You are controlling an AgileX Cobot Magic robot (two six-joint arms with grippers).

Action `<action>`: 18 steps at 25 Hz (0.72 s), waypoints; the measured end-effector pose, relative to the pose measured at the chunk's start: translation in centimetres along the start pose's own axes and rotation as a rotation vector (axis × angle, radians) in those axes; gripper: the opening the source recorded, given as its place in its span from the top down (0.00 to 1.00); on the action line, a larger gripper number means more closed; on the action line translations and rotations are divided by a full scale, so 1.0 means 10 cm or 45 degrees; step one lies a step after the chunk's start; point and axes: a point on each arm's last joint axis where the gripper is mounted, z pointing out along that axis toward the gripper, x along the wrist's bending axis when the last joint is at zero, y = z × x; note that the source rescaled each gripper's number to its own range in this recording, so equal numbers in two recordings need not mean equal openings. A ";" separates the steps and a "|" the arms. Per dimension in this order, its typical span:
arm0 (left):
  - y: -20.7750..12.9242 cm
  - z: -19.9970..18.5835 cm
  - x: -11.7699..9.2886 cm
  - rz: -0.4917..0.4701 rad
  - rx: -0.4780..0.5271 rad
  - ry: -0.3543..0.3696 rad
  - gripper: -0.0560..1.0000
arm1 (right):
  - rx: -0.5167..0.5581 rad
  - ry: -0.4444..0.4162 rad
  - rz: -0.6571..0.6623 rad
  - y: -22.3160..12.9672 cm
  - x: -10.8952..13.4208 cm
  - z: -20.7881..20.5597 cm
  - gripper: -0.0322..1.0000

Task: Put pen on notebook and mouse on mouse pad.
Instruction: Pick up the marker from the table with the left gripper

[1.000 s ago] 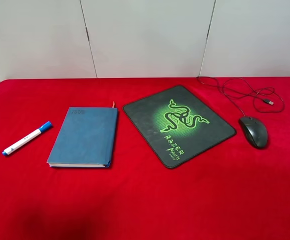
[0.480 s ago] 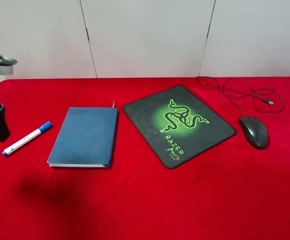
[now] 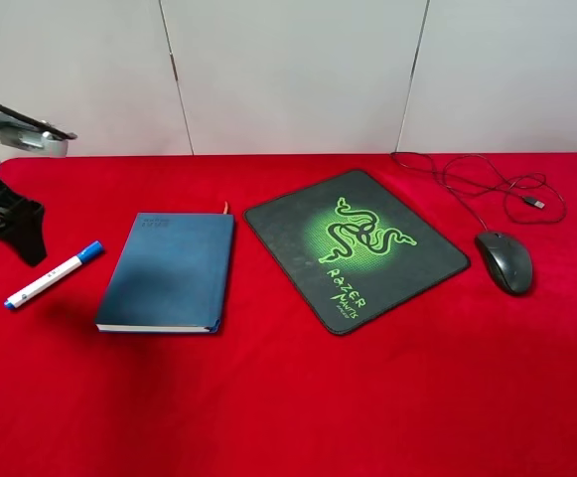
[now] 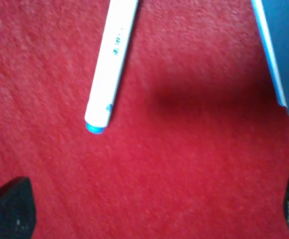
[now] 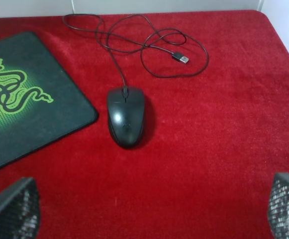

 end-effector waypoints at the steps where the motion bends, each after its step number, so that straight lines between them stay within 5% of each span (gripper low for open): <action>1: 0.03 0.04 0.02 0.017 0.009 0.002 0.00 | 0.000 0.000 0.000 0.00 0.00 0.00 0.00; 18: 0.26 0.57 0.19 0.180 0.017 0.070 0.00 | 0.000 0.000 0.000 0.00 0.00 0.00 0.00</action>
